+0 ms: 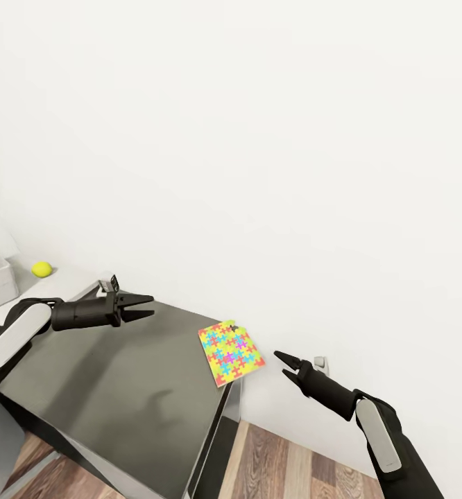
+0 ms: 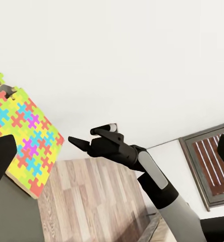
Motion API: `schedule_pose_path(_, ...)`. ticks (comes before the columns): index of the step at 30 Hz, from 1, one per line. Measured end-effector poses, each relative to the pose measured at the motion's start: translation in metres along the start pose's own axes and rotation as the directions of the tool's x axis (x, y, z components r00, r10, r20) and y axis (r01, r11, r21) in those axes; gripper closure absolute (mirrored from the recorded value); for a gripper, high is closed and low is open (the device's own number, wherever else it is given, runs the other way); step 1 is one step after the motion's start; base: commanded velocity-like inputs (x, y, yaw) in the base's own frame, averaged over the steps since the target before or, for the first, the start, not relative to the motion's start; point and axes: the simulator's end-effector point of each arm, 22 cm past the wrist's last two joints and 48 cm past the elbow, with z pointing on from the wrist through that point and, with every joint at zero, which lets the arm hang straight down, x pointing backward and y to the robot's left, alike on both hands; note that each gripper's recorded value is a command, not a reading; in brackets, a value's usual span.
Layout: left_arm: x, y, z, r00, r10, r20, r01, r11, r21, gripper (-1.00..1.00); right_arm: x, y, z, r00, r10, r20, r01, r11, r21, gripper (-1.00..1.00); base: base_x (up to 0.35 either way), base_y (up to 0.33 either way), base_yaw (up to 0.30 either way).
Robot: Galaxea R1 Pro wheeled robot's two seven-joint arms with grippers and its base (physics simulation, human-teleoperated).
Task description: Put all the toys in the child's room - the three board games (two on the bed and one on the table), the two jigsaw puzzles on the table, and the tennis ball on the table - inside the toy box on the table in the child's room.
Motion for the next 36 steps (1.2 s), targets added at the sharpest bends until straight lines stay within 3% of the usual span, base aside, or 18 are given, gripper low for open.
schedule_pose_path(7,0.0,0.0,0.0,1.0,0.0,0.0,0.0,1.0,0.0,-1.0,0.0,-0.003,0.0,1.0,-0.004,0.002,0.004,1.0,0.008,-1.0,0.017,0.0,0.0)
schedule_pose_path(11,0.0,0.0,0.0,1.0,0.0,0.0,0.0,1.0,-0.001,-1.0,-0.006,-0.006,0.0,0.999,-0.021,0.037,0.021,1.0,0.011,-1.0,0.002,0.0,0.0)
schedule_pose_path(16,0.0,0.0,0.0,1.0,0.001,0.0,-0.001,1.0,-0.001,-1.0,0.005,-0.03,0.002,0.999,0.03,0.033,-0.031,0.999,0.028,-1.0,0.0,0.0,0.0)
schedule_pose_path(20,0.0,0.0,0.0,1.0,0.001,0.0,-0.001,1.0,-0.001,-1.0,0.004,-0.027,0.006,0.999,0.037,0.034,-0.037,0.999,0.003,-1.0,0.0,0.0,0.0)
schedule_pose_path(26,0.0,0.0,0.0,1.0,0.0,0.0,0.0,1.0,-0.001,-1.0,0.011,-0.017,0.015,1.0,0.01,0.012,-0.01,1.0,-0.026,-1.0,0.0,0.0,0.0)
schedule_pose_path(36,0.0,0.0,0.0,1.0,0.0,0.0,0.0,1.0,-0.001,-1.0,0.015,-0.013,0.018,1.0,-0.004,0.0,0.004,1.0,-0.029,-1.0,0.0,0.0,0.0)
